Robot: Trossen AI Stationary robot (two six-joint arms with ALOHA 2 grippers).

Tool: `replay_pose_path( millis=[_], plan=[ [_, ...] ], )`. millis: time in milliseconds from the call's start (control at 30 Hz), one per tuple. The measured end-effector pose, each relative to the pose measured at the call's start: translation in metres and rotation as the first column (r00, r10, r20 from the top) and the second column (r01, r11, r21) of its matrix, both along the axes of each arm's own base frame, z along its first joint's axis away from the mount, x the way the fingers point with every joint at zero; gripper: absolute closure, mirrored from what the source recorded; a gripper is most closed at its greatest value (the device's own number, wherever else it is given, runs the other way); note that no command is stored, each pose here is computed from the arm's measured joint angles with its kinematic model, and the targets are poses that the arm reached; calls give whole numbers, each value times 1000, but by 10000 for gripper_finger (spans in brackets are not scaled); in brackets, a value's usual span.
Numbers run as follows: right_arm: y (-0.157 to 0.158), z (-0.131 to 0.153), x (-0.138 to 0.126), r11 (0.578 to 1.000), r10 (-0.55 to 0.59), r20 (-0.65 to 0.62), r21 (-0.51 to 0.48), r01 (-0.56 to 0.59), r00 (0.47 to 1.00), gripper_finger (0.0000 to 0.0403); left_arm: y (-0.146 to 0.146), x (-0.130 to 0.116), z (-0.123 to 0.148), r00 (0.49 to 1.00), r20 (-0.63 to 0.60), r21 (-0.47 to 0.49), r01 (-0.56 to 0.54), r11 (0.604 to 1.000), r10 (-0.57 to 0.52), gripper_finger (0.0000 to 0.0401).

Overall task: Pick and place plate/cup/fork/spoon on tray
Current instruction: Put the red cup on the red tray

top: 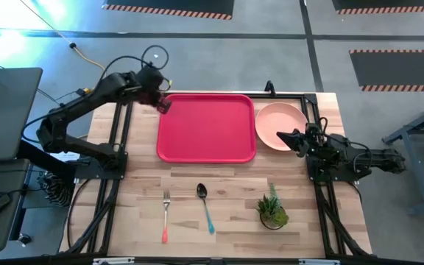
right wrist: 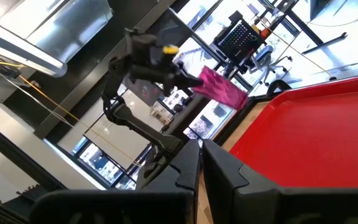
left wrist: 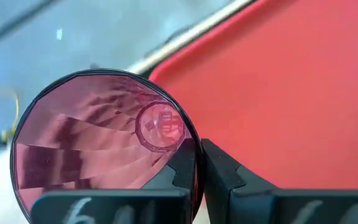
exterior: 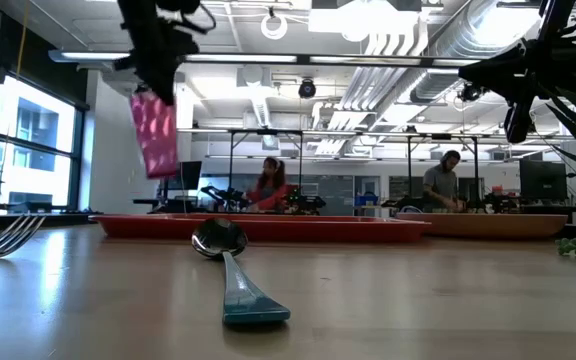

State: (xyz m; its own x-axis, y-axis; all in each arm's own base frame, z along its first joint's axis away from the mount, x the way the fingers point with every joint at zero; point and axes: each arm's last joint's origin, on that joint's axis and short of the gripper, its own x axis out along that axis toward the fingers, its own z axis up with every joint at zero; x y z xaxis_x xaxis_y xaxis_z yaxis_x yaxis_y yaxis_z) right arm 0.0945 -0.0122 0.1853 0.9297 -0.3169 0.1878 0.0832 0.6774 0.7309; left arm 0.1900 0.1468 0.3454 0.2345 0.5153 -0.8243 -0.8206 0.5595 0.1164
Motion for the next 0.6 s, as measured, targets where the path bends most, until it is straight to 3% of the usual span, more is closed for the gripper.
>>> replay_pose_path(
  millis=[200,333,467,600],
  plan=[
    [0,0,0,1000,-6,-2,-6,6,1000,391,0,13,27,982,58,157,172,973,-182,396],
    [0,0,0,1000,-7,-2,-5,7,1000,391,0,18,32,958,29,225,272,936,-286,396],
    [0,0,0,1000,-7,-3,-5,7,1000,391,3,22,28,943,-26,232,329,915,-332,396],
    [0,-1,0,1000,-7,-8,-5,7,1000,391,7,28,17,932,-82,179,362,915,-353,396]
  ],
)
